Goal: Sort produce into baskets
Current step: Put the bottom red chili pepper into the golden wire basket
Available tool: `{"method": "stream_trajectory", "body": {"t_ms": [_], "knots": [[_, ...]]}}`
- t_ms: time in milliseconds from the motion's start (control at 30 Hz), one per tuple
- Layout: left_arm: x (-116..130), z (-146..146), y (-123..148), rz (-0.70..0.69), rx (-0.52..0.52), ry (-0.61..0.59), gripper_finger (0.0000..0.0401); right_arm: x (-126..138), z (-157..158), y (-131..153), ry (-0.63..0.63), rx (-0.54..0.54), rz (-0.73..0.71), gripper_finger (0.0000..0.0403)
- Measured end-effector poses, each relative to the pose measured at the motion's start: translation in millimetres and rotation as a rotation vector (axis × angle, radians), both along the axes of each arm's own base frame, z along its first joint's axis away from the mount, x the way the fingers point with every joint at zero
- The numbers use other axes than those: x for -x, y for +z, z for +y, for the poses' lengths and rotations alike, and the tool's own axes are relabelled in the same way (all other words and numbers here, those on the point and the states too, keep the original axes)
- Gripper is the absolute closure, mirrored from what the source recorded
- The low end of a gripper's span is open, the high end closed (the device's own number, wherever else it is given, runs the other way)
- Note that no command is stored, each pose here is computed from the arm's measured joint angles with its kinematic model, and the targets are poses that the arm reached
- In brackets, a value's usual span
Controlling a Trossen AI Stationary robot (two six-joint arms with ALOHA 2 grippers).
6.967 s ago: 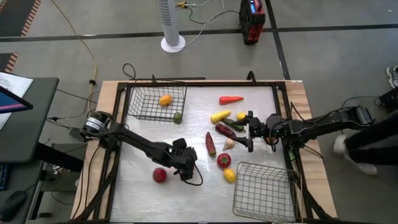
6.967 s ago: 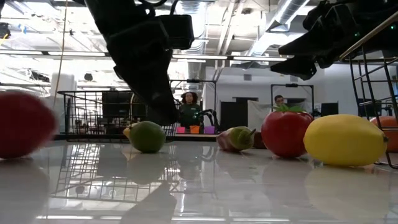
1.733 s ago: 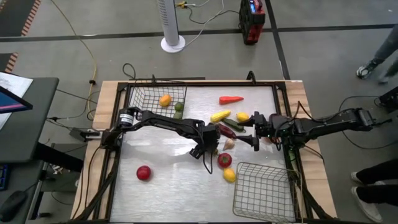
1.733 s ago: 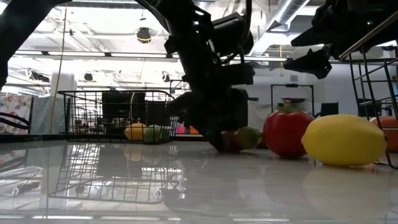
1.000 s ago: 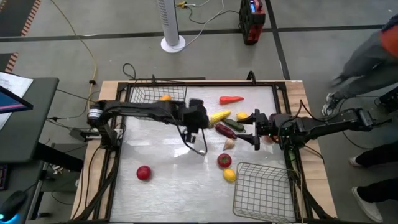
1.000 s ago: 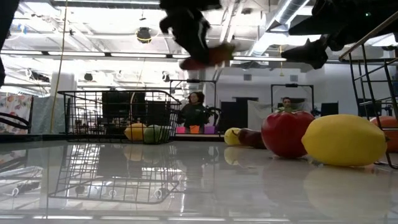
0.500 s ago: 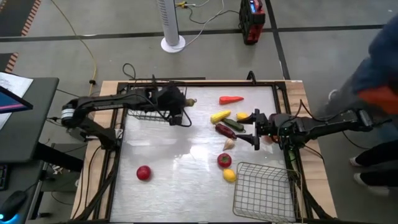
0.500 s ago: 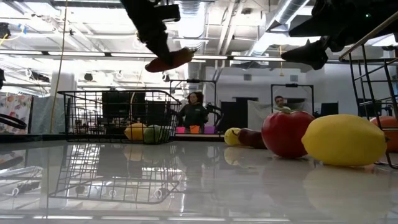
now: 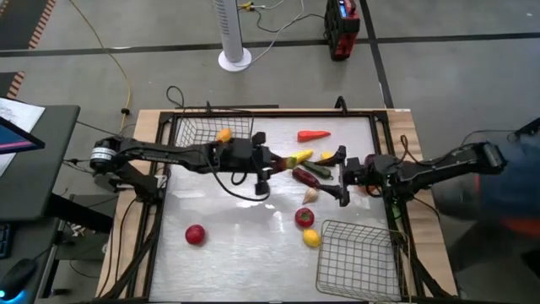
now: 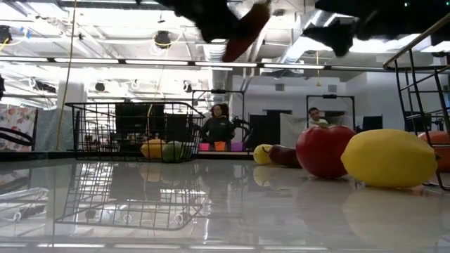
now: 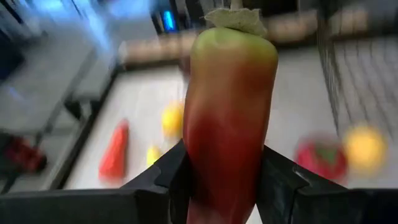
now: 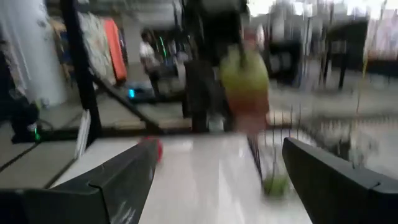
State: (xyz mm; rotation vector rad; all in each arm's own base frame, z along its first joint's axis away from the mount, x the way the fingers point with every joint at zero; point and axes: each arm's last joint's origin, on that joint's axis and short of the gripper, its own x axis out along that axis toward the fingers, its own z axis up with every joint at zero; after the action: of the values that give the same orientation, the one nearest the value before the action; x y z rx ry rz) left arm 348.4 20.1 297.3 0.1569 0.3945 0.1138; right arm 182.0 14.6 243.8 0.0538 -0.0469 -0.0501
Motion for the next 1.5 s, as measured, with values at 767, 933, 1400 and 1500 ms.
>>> {"method": "stream_trajectory", "body": {"t_ms": [767, 933, 1400, 1500], "knots": [[-22.9, -14.7, 4.9, -0.249, 0.019, -0.128, 0.0277, -64.6, 3.0, 34.7, -0.048, 0.264, -0.188, 0.003], [-22.9, -17.8, 4.5, -0.244, 0.005, -0.141, 0.0277, -79.8, 5.0, 44.9, -0.037, 0.288, -0.202, 0.0049], [-22.7, -19.2, 3.2, -0.23, -0.001, -0.107, 0.0261, -87.4, 6.8, 45.5, -0.026, 0.294, -0.171, 0.0233], [-22.6, -19.7, 3.0, -0.225, -0.036, -0.088, 0.0235, -87.6, 6.7, 44.2, -0.027, 0.295, -0.155, 0.0246]]}}
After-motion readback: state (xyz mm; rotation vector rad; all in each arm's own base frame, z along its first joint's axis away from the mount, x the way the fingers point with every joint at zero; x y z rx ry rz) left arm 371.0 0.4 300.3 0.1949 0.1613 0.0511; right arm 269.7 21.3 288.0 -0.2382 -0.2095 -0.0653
